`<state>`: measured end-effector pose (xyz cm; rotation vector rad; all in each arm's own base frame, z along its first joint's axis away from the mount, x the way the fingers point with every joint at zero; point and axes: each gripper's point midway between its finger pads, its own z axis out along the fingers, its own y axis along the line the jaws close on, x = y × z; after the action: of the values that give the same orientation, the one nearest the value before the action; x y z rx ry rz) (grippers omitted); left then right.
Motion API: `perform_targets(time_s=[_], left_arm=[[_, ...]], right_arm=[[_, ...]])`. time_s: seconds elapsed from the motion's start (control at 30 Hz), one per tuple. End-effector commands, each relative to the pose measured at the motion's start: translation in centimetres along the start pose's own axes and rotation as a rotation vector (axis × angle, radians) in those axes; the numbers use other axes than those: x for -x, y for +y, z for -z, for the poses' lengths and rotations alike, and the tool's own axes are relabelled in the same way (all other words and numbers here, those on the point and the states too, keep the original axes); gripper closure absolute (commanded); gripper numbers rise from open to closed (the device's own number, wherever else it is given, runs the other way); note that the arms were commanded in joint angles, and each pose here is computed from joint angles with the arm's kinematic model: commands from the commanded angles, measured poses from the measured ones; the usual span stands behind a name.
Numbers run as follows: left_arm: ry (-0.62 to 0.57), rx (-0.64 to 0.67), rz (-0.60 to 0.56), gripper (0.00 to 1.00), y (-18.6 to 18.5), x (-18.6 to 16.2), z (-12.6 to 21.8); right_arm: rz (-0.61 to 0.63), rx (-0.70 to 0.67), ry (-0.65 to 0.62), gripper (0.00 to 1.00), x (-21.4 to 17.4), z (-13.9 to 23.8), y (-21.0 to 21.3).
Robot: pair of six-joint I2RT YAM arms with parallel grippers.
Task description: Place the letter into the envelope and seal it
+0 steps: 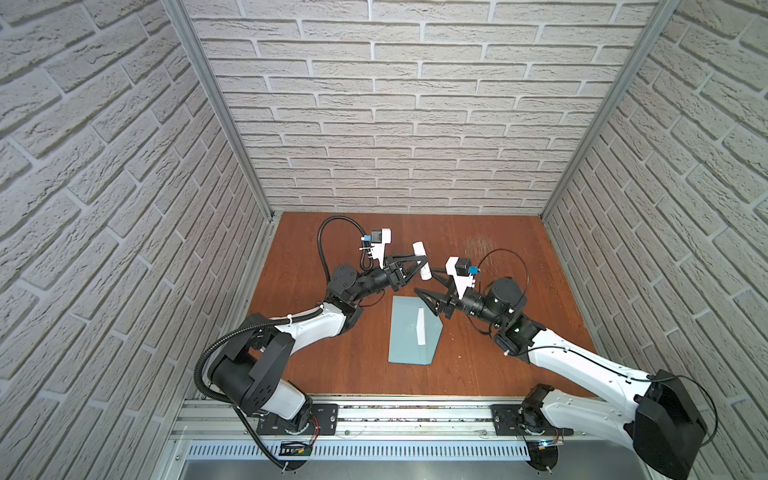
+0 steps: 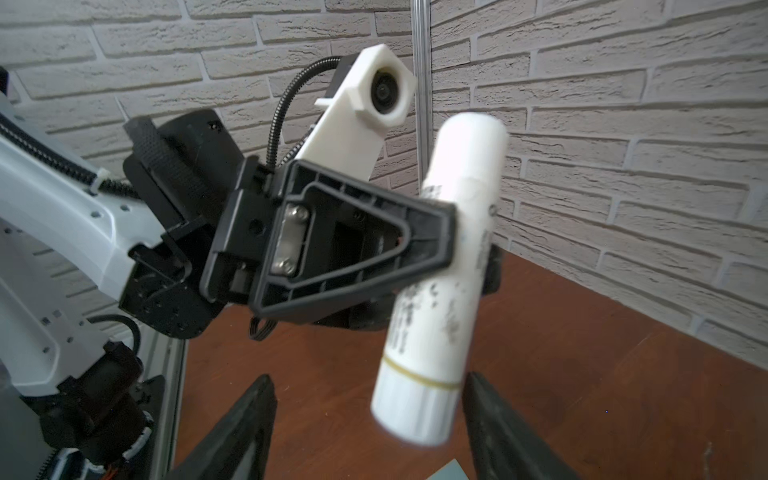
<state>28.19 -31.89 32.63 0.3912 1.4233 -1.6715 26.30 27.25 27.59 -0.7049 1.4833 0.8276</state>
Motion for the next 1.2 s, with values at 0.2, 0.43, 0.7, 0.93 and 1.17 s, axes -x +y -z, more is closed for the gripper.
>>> perform_targets(time_s=[0.2, 0.43, 0.7, 0.93, 1.17], left_arm=[[-0.033, 0.177, 0.136, 1.00, 0.6, 0.5, -0.4], [0.015, 0.265, 0.131, 1.00, -0.2, -2.1, -0.1], [-0.021, 0.264, 0.106, 1.00, -1.4, -3.2, -0.1], [-0.025, 0.247, 0.104, 1.00, -2.1, -3.1, -0.3], [-0.025, 0.230, 0.120, 1.00, -2.2, -3.3, -0.5]], right_arm=[[0.266, -0.329, -0.147, 0.27, 0.7, 3.3, -1.4], [0.255, -0.394, -0.187, 0.31, 0.9, 4.3, -2.2], [0.210, -0.361, -0.234, 0.36, 1.3, 3.7, -1.7], [0.212, -0.368, -0.249, 0.46, 1.9, 3.3, -1.7], [0.208, -0.392, -0.273, 0.58, 1.9, 2.8, -2.1]])
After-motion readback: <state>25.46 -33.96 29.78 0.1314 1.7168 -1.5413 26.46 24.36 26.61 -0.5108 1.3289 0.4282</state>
